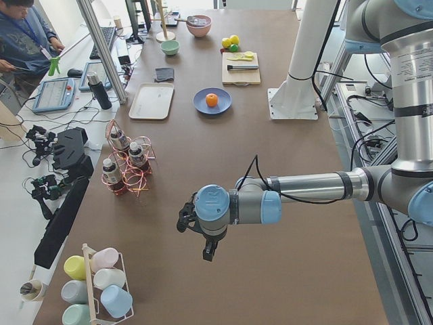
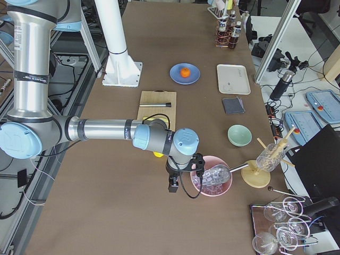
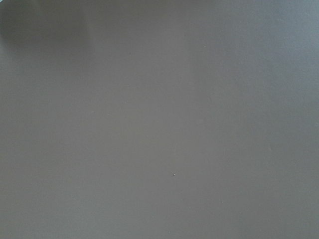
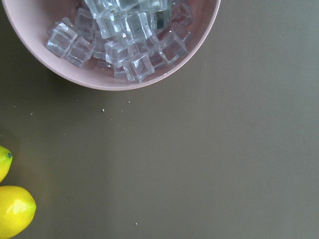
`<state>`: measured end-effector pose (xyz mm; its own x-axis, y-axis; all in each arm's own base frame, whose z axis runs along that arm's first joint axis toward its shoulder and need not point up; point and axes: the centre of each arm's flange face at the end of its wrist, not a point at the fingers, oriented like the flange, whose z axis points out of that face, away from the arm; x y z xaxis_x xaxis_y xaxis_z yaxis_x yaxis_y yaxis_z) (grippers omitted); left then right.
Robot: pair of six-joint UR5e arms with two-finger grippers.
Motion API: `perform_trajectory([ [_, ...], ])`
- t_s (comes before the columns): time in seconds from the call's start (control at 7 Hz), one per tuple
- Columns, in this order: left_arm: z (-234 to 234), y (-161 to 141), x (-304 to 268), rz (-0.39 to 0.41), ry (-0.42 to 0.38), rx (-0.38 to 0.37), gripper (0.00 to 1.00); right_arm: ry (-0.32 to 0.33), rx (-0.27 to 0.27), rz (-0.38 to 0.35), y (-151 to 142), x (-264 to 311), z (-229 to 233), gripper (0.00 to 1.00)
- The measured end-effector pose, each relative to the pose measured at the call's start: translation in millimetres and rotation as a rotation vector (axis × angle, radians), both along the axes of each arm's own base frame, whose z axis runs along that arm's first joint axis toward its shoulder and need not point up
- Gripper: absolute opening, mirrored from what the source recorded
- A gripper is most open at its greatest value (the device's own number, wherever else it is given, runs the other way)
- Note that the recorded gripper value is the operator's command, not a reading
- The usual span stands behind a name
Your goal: Pick orange to plate
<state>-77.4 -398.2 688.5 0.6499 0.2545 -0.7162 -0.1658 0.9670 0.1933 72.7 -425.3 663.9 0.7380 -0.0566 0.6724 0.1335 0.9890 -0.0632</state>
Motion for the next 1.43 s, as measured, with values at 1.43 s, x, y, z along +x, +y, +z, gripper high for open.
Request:
perform_trajectory([
  [1.43, 12.7, 17.9, -13.8, -0.042, 0.004, -0.032, 0.98, -0.002, 0.009, 0.0, -0.6, -0.1, -3.9, 1.0],
])
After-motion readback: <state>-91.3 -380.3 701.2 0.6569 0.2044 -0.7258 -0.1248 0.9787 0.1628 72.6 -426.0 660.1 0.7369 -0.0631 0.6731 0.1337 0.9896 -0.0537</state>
